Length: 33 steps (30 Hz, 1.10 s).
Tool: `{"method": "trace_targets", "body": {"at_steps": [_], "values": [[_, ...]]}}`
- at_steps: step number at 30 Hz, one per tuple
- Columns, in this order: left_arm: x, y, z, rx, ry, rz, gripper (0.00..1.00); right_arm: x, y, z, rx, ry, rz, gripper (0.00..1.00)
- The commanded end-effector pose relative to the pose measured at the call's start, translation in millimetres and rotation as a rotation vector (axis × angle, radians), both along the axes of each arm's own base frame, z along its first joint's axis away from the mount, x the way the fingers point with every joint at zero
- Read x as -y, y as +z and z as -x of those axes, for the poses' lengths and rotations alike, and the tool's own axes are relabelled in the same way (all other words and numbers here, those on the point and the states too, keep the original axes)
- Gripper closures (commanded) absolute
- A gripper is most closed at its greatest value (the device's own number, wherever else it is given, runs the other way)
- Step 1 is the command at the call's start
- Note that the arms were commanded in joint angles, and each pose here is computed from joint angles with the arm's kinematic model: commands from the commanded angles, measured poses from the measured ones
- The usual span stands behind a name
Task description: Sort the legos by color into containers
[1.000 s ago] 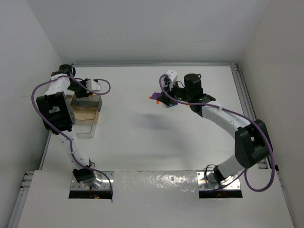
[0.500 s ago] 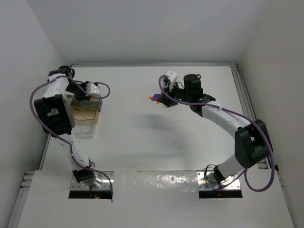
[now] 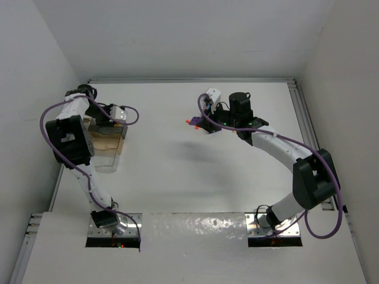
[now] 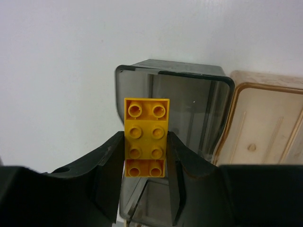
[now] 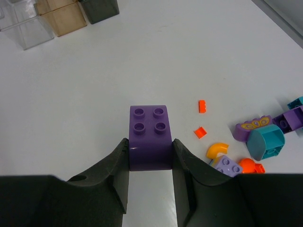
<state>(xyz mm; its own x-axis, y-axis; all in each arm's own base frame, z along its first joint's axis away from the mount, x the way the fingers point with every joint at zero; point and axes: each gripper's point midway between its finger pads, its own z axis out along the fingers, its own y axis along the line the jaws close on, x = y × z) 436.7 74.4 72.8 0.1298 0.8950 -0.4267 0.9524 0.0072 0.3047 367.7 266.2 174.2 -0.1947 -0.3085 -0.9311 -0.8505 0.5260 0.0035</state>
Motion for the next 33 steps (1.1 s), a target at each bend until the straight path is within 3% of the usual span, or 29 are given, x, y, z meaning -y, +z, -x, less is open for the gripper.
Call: {"method": "trace_targets", "body": {"at_steps": [1, 22, 25, 31, 33], "values": [[3, -13, 0, -0.031, -0.046, -0.015, 1.0, -4, 29, -4, 0.084, 0.003, -0.029, 1.0], [-4, -17, -23, 0.024, 0.032, -0.028, 1.0, -2, 27, -3, 0.076, -0.002, -0.017, 1.0], [-3, -13, -19, 0.015, 0.023, -0.034, 0.66, -3, 28, -2, 0.078, 0.001, -0.019, 1.0], [-7, 8, -27, 0.072, 0.043, -0.05, 0.39, -4, 33, -2, 0.083, 0.011, -0.025, 1.0], [-7, 16, -31, 0.093, 0.041, -0.051, 0.37, -5, 35, -2, 0.083, 0.012, -0.032, 1.0]]}}
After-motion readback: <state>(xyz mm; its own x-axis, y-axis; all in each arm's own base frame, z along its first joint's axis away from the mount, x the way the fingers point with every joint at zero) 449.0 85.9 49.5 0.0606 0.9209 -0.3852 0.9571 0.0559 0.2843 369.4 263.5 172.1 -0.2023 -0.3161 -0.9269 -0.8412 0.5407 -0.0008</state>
